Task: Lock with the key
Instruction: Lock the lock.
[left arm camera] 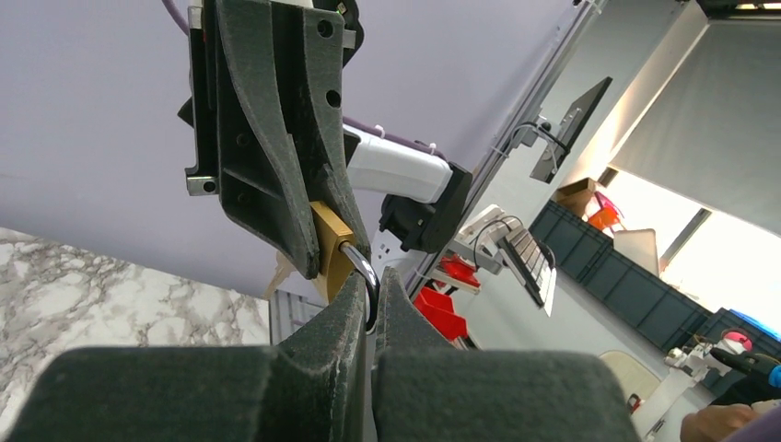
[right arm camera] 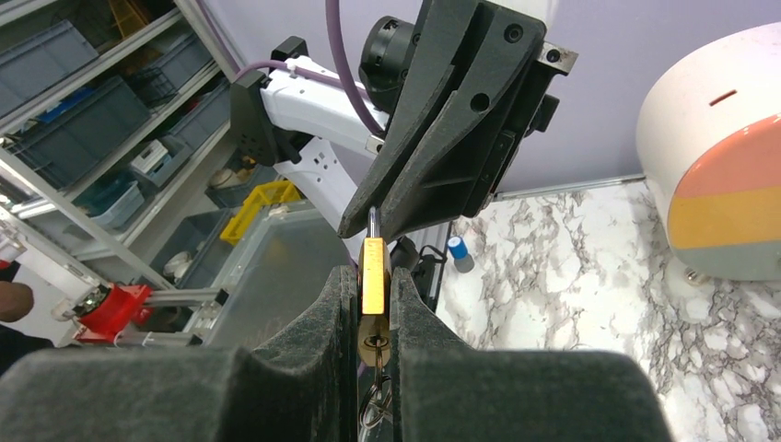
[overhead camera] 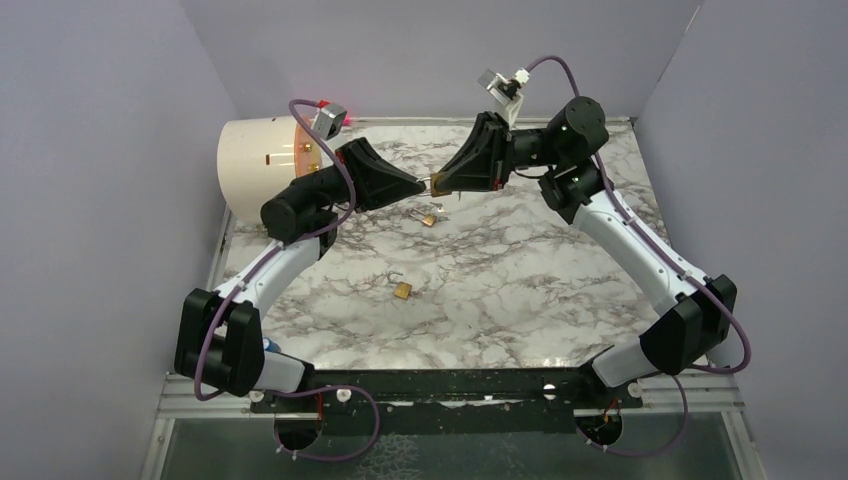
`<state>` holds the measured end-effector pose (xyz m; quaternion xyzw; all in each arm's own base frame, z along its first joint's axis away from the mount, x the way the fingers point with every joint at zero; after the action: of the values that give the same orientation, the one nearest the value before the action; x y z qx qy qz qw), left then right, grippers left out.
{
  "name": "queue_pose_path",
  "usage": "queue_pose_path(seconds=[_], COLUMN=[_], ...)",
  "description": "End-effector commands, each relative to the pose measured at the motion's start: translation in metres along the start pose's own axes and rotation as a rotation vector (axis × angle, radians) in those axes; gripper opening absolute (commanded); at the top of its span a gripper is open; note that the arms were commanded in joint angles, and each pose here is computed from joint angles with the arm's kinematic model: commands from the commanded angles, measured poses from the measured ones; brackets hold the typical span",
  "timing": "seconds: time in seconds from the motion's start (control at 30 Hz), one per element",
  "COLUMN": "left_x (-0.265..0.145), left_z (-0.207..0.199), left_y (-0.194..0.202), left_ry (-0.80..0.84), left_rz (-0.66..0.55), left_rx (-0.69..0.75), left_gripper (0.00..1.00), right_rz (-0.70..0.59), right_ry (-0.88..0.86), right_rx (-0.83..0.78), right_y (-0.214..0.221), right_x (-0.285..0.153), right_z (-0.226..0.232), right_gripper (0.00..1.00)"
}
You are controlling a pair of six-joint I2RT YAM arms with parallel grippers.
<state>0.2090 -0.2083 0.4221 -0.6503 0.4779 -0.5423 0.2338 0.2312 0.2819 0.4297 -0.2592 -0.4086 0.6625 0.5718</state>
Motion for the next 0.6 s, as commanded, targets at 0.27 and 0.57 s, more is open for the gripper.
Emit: queue_pose_path(seconds=[0.27,0.57], left_x=[0.012,0.015], left_z=[-0.021,-0.022], left_y=[0.020,0.020], left_ry=[0.153,0.177], left_rz=[-0.056,-0.064], left_rx=[0.212,0.221], left_gripper=[0.00,0.00], right_rz=[-0.082,-0.050], right_ry=[-0.016,-0.039], right_rx=[0.013,0.035], right_y=[-0.005,0.010], right_x=[0.031,0.041], right_z=[0.005,0.015], right_gripper=[0.01,0.01])
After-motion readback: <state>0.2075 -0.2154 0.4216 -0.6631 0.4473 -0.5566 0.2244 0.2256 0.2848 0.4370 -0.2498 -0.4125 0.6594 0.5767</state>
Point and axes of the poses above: each gripper's point midway between its finger pads, its own x axis out along the fingers, its own z axis along the line the jaws close on, y = z × x, the point moved 5 cm from there along -x, back along the fingers, and after that the axes turned 12 degrees about x, right-handed, at the moved point
